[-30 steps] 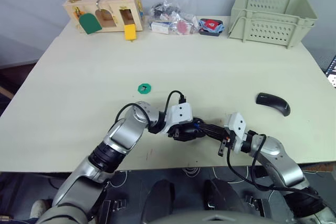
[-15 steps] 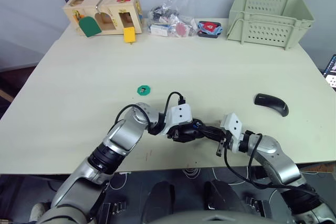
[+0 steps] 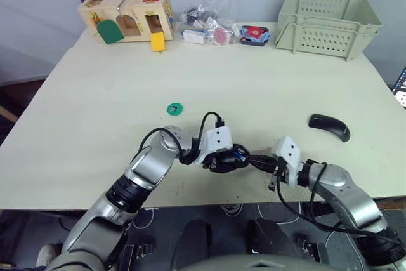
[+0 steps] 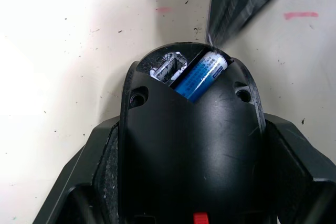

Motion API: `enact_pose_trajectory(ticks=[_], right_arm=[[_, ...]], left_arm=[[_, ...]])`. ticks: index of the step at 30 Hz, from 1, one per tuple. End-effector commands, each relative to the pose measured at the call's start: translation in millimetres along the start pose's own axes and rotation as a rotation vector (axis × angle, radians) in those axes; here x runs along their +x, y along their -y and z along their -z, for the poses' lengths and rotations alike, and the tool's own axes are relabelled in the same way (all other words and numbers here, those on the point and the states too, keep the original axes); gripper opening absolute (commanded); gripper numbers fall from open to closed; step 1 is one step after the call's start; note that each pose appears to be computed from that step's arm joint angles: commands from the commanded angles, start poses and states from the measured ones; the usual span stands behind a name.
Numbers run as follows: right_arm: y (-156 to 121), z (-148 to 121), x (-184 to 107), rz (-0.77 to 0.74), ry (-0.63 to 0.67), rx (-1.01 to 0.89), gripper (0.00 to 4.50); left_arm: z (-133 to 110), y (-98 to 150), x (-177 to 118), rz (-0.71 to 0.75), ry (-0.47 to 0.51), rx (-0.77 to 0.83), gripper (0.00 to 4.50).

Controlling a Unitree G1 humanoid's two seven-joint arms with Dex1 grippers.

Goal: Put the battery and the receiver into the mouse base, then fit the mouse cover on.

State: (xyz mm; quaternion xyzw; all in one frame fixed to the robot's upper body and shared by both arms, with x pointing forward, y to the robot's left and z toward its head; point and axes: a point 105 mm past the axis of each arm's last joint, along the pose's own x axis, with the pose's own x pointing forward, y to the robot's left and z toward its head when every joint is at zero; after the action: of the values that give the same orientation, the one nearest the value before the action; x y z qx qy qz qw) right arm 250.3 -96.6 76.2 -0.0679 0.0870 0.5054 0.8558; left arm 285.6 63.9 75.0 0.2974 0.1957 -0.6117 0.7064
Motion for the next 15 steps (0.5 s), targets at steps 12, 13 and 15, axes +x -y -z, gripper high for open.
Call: enact_pose_trajectory(ticks=[12,13,15], right_arm=[[14.1,-30.8,-93.9,-0.036,0.233,-0.1,0.91],[15.1,-30.1,-97.2,-0.037,0.229,-0.106,1.29],[16.8,-26.4,-102.8,-0.037,0.21,-0.119,2.41]], left_arm=[[6.3,12.7,5.9,0.043,-0.011,-0.015,2.92],[6.3,12.6,5.7,0.042,-0.011,-0.016,2.92],[6.7,12.5,4.9,0.04,-0.012,-0.017,2.92]])
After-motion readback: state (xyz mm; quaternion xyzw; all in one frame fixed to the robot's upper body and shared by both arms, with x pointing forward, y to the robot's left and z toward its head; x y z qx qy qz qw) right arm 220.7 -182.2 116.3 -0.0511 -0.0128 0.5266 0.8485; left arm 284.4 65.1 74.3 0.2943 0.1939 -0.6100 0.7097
